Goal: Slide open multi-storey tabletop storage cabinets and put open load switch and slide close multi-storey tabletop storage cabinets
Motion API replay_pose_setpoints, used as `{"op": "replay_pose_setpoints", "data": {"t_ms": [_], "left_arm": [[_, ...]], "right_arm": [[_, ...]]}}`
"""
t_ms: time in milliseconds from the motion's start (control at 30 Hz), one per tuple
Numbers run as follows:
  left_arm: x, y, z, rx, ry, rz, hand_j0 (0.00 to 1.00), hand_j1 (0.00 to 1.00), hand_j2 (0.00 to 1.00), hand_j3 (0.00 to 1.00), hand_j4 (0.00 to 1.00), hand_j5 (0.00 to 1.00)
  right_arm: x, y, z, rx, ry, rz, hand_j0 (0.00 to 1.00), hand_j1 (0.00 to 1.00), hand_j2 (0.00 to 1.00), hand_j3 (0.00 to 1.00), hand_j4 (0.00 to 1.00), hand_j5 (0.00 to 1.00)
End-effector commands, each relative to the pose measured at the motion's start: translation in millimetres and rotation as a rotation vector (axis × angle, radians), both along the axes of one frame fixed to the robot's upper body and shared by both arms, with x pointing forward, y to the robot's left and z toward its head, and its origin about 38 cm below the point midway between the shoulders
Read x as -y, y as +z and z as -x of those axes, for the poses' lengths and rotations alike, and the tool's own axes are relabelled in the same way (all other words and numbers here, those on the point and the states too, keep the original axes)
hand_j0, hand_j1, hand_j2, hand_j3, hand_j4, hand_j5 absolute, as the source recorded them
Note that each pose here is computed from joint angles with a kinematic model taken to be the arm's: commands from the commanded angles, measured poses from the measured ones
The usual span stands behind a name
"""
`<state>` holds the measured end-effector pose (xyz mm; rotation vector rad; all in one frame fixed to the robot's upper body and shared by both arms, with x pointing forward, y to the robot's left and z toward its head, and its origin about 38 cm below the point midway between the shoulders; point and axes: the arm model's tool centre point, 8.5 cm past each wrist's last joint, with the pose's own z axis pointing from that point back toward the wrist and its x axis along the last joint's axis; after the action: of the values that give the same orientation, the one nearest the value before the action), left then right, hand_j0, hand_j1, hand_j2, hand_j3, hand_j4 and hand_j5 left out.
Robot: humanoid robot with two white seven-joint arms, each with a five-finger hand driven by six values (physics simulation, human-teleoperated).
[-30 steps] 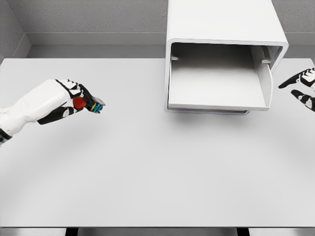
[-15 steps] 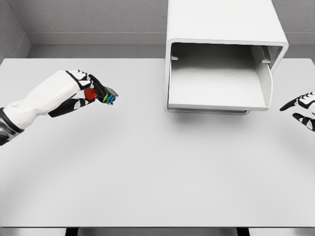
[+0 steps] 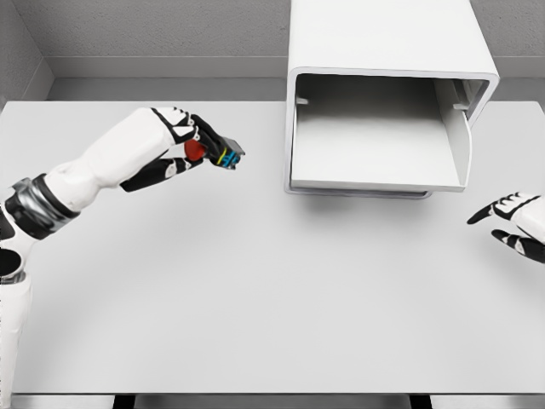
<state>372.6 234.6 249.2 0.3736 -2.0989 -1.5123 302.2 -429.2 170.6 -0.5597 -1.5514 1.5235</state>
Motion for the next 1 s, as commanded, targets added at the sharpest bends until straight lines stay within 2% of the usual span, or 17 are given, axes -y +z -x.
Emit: {"op": "replay_pose_setpoints", "data": {"t_ms": [0, 233, 300, 500, 967], "left_arm": [[10, -0.2, -0.2, -0.003, -0.020, 0.028, 0.44, 0.44, 0.44, 0.44, 0.44, 0.44], [30, 3.9, -1.7, 0.007, -0.061, 0.064, 0.44, 0.44, 0.44, 0.44, 0.44, 0.44], [36, 5.9, -2.2, 0.013, -0.074, 0.078, 0.44, 0.44, 0.44, 0.44, 0.44, 0.44], [55, 15.1, -4.4, 0.037, -0.116, 0.088, 0.44, 0.44, 0.44, 0.44, 0.44, 0.44], [86, 22.1, -10.5, 0.070, -0.113, 0.092, 0.44, 0.44, 0.44, 0.44, 0.44, 0.44]], "right_arm": [[-2, -3.5, 1.0, -0.012, 0.002, 0.002, 0.59, 0.59, 0.59, 0.59, 0.59, 0.59], [-8, -15.3, 5.4, -0.032, 0.015, 0.022, 0.61, 0.61, 0.61, 0.61, 0.61, 0.61], [-14, -21.8, 7.0, -0.040, 0.019, 0.002, 0.61, 0.61, 0.61, 0.61, 0.61, 0.61], [-19, -25.2, 7.9, -0.048, 0.032, 0.008, 0.61, 0.61, 0.61, 0.61, 0.61, 0.61], [-25, -23.8, 5.9, -0.036, 0.046, 0.007, 0.62, 0.62, 0.62, 0.62, 0.62, 0.62]]}}
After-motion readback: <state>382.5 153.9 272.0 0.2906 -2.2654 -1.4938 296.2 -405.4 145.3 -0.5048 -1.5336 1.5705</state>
